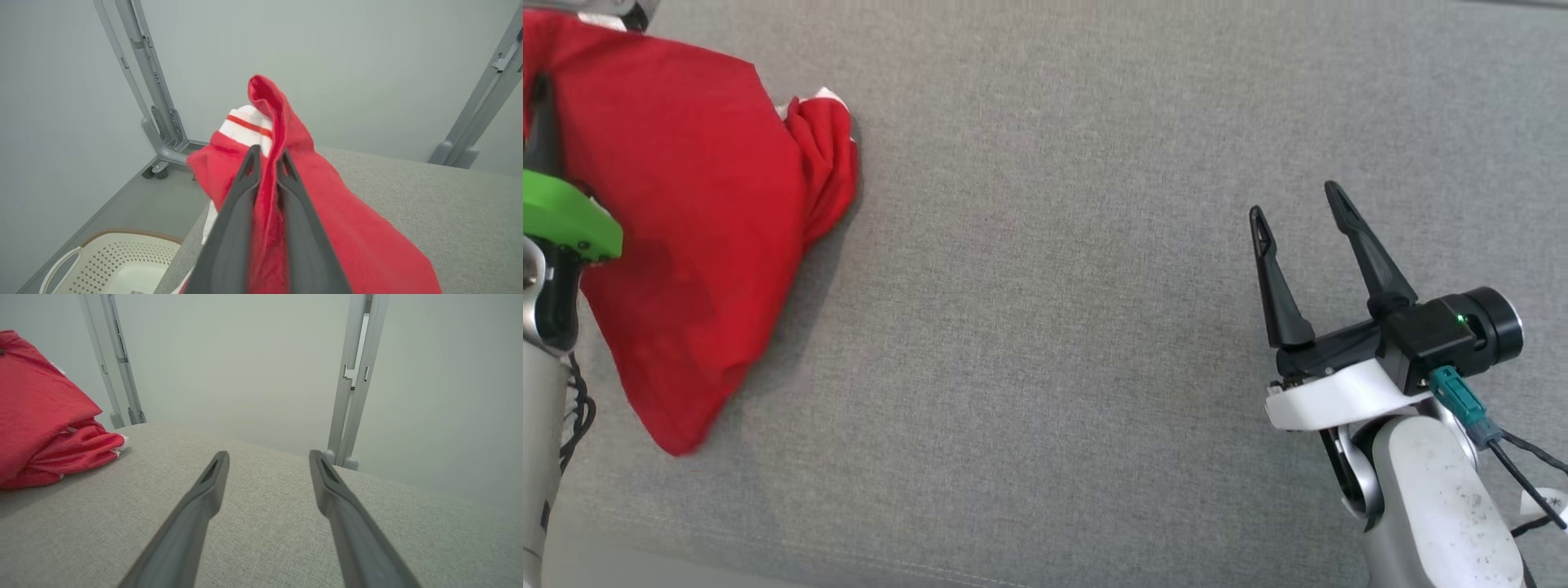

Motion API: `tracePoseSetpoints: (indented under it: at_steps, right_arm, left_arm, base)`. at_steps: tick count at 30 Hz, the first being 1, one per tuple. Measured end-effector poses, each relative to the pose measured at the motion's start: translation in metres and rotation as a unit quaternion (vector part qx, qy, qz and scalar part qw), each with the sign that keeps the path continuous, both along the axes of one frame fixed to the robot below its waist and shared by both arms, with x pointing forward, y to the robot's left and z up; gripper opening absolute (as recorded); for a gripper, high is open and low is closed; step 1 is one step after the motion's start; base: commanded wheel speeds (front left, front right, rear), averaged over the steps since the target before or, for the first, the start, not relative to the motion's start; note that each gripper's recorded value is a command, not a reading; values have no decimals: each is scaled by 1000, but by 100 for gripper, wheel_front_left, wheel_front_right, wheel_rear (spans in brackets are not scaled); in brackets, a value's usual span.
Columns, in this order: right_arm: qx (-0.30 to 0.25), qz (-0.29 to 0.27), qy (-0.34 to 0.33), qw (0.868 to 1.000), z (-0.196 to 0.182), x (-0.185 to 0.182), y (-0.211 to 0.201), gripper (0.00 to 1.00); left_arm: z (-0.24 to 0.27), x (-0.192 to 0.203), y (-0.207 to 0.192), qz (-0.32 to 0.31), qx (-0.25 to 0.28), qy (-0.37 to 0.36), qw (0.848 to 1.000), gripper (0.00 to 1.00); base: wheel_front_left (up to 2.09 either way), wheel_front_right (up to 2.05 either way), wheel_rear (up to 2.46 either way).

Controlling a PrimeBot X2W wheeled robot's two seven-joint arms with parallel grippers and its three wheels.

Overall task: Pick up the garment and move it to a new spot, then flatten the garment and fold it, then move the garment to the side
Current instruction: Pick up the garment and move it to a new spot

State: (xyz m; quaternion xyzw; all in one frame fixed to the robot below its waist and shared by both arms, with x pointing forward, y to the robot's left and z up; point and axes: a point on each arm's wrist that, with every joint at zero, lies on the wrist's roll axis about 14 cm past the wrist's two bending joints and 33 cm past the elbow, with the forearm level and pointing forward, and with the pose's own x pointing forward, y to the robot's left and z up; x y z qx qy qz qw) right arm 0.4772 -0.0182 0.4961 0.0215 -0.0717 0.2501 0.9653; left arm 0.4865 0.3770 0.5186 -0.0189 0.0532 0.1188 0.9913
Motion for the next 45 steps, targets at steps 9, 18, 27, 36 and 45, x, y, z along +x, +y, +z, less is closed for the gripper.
tracePoseSetpoints:
  at_steps: [9,18,27,36,45]
  right_arm:
    - [25,-13,-23,999,35,-17,-11,100]
    - [34,-52,-39,997,52,-23,-42,100]
    - [40,-110,-48,992,61,-25,-87,100]
    - [44,-188,-46,980,62,-37,-148,100]
    - [36,-262,-27,964,53,-59,-201,100]
  left_arm:
    - [99,3,-54,-79,23,-131,988,0]
    - [143,12,-162,-187,1,-187,964,0]
    - [125,24,-271,-293,-11,-160,943,0]
    - [75,41,-385,-372,-57,-108,920,0]
    - [26,31,-495,-458,-82,-56,883,100]
  base:
    - [0,0,0]
    - [0,0,0]
    - [0,0,0]
    - [0,0,0]
    - [0,0,0]
